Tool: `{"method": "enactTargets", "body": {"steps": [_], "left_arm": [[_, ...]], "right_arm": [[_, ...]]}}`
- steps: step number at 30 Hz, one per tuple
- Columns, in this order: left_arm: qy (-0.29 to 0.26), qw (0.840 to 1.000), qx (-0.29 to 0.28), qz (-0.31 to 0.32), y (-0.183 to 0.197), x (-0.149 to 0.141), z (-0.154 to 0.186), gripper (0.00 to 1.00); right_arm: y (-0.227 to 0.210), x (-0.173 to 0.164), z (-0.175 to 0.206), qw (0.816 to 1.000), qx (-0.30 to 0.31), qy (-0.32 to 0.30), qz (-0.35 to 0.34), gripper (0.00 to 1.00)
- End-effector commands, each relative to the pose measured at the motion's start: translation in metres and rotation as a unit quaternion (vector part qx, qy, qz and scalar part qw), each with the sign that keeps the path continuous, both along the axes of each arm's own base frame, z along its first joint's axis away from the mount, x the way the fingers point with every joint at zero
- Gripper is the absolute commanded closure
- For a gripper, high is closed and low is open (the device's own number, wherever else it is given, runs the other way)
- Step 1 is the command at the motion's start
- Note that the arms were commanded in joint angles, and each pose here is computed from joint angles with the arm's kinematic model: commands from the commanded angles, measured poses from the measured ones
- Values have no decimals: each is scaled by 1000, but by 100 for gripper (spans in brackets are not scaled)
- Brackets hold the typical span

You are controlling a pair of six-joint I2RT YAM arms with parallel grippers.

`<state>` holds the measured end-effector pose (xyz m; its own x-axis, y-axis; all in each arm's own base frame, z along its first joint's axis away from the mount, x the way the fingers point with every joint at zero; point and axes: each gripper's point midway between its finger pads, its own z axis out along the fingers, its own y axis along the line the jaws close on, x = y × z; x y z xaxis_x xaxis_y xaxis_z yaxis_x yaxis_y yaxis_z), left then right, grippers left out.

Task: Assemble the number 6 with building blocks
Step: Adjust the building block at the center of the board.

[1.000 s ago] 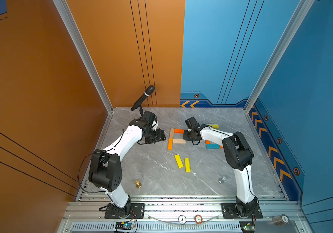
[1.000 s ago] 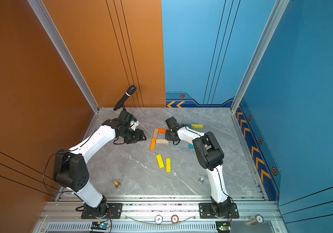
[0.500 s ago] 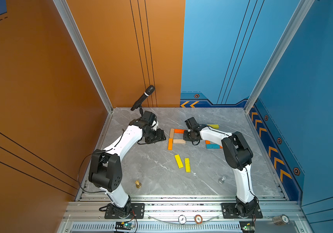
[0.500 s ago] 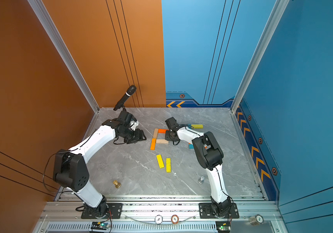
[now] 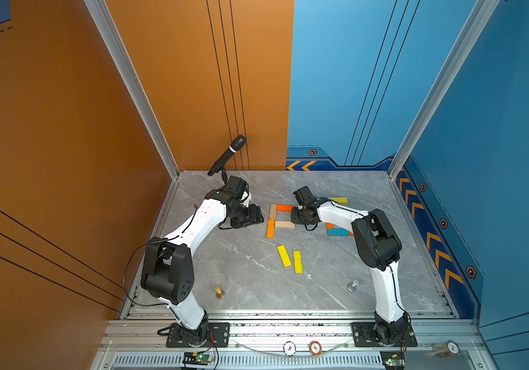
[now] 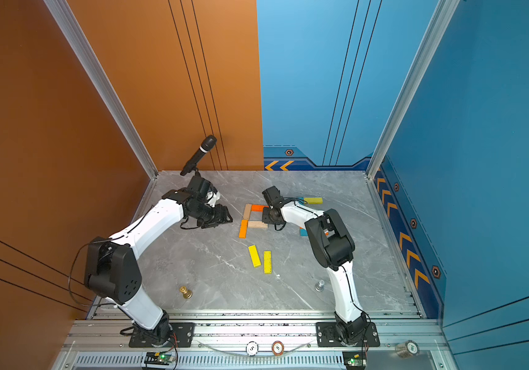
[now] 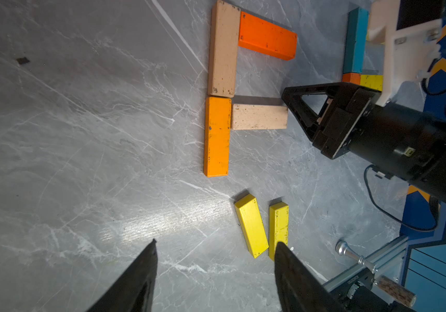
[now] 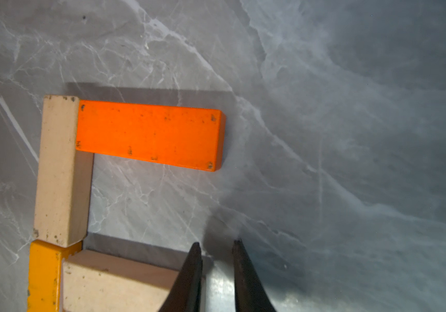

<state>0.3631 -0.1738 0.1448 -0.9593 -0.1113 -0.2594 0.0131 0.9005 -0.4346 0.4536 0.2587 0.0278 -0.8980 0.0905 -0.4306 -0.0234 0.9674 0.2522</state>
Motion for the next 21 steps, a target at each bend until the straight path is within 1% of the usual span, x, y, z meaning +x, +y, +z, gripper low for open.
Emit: {"method": "enactTargets", "body": {"steps": [1,12,14,18,21], "left_arm": [[15,1000,-9,0,0,-2,-9,31],[17,1000,-11,-1,-1,-2,-10,31],[17,1000,-11,0,-1,-2,-10,31],[17,1000,-11,1,-1,-2,-10,31],[15,1000,-10,3,1,-1,-9,30]], "right_arm": [[-2,-11,-9,1000,-12,21,0,78],[-7,-9,-4,1000,-18,15,-3,76],[-11,-5,5,1000,-21,5,-1,73],[-21,2,40,999,-31,-31,7,67],[-26,-4,65,998,-40,-47,20,62]]}}
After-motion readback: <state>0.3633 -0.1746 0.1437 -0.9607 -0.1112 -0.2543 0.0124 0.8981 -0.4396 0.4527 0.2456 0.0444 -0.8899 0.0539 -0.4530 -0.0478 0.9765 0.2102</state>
